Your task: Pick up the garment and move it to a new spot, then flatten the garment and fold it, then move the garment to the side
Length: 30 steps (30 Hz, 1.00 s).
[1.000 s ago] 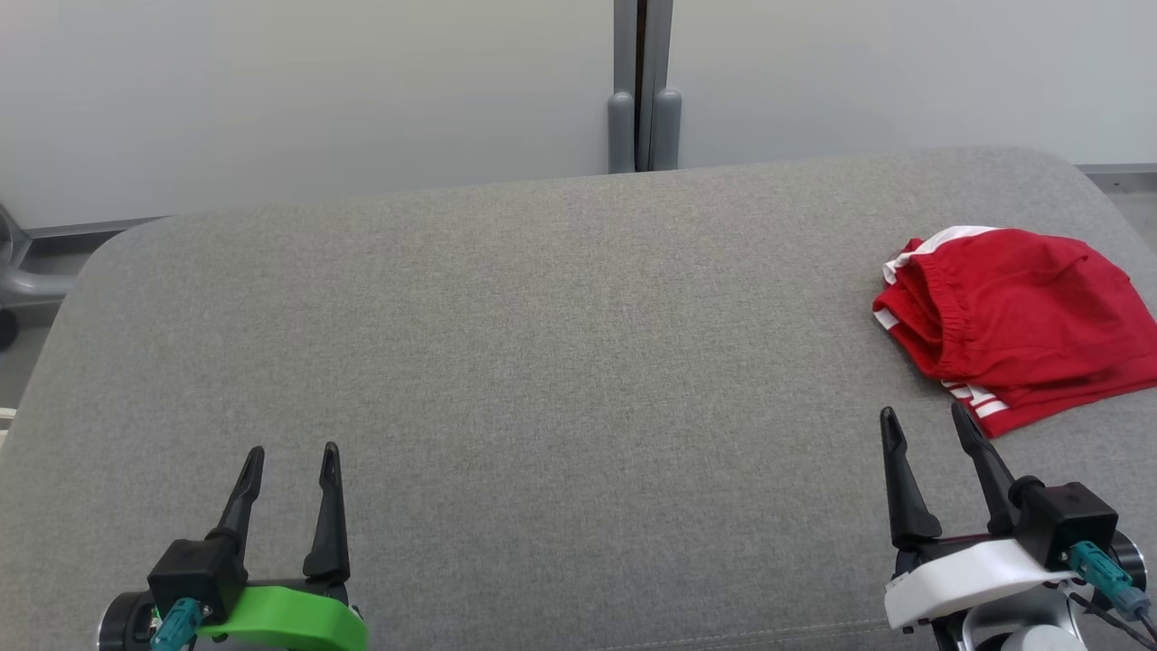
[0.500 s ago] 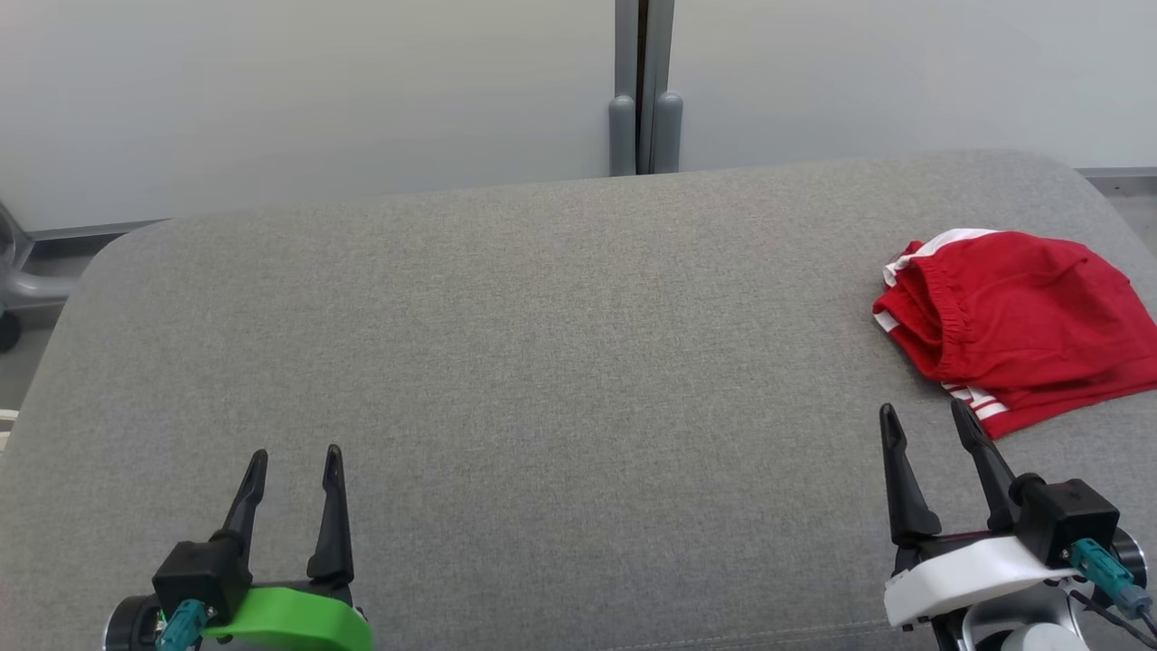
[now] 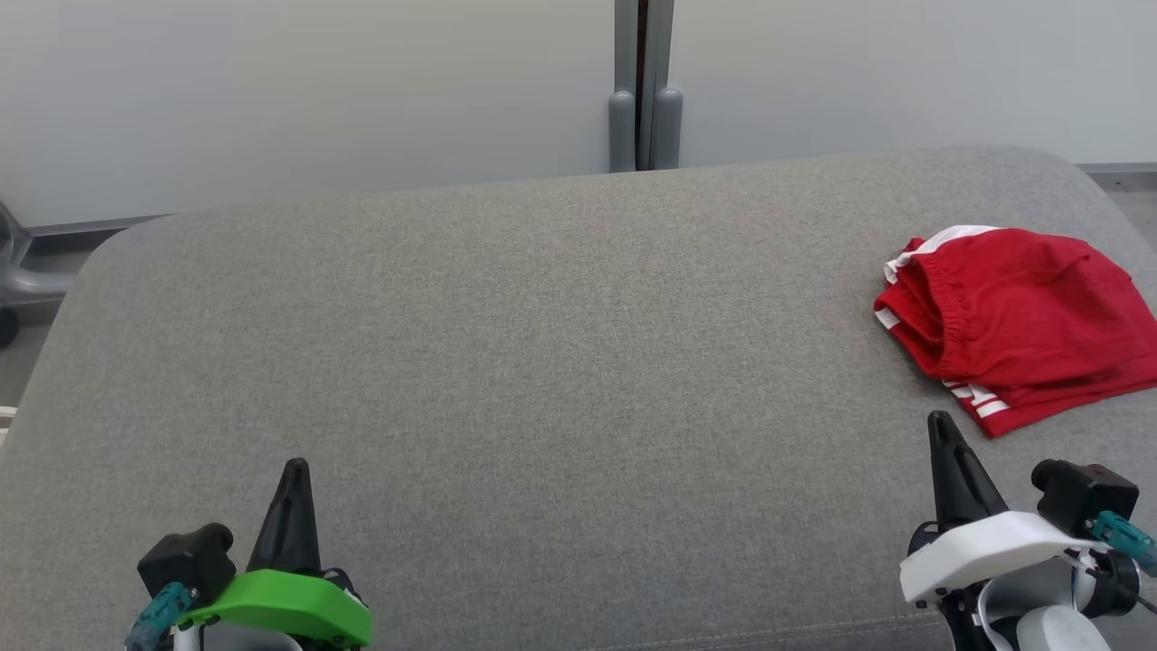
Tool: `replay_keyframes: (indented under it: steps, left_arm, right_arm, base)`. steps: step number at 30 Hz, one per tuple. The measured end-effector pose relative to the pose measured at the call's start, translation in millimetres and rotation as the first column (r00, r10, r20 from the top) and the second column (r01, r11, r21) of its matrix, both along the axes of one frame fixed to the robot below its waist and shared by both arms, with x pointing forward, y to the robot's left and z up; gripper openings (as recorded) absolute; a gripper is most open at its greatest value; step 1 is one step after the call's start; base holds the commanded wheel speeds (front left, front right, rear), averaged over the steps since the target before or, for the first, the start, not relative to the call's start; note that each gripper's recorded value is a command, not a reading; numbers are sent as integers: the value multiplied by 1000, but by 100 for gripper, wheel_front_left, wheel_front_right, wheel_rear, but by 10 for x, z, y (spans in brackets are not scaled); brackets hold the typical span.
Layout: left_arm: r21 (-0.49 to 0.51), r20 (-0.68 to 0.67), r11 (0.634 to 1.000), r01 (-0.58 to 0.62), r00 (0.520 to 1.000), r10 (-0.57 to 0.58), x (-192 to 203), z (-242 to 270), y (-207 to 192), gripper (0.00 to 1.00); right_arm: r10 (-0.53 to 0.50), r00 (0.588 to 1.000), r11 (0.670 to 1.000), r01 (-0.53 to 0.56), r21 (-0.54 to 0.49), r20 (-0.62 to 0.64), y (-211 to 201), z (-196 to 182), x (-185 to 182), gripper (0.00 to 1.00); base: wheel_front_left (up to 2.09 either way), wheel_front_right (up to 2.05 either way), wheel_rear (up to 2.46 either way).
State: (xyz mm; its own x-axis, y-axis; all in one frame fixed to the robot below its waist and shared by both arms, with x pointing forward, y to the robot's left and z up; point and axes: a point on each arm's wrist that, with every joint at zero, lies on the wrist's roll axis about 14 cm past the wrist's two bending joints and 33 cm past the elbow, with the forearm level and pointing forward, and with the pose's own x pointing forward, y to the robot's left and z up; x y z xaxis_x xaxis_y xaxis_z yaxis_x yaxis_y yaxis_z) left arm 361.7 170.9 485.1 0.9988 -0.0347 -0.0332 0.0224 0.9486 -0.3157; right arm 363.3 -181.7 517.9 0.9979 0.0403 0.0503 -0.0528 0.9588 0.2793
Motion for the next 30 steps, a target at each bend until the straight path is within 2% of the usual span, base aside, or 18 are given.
replay_keyframes:
  steps: [13,30]
  left_arm:
    - [-215,-22,976,-29,999,24,212,40,3,0]
    - [-439,-45,897,-53,998,38,443,105,-11,0]
  right_arm:
    - [-34,998,978,46,205,-59,-165,-48,208,0]
    - [-43,994,899,85,431,-105,-314,-59,428,0]
  base:
    - [0,0,0]
    - [0,0,0]
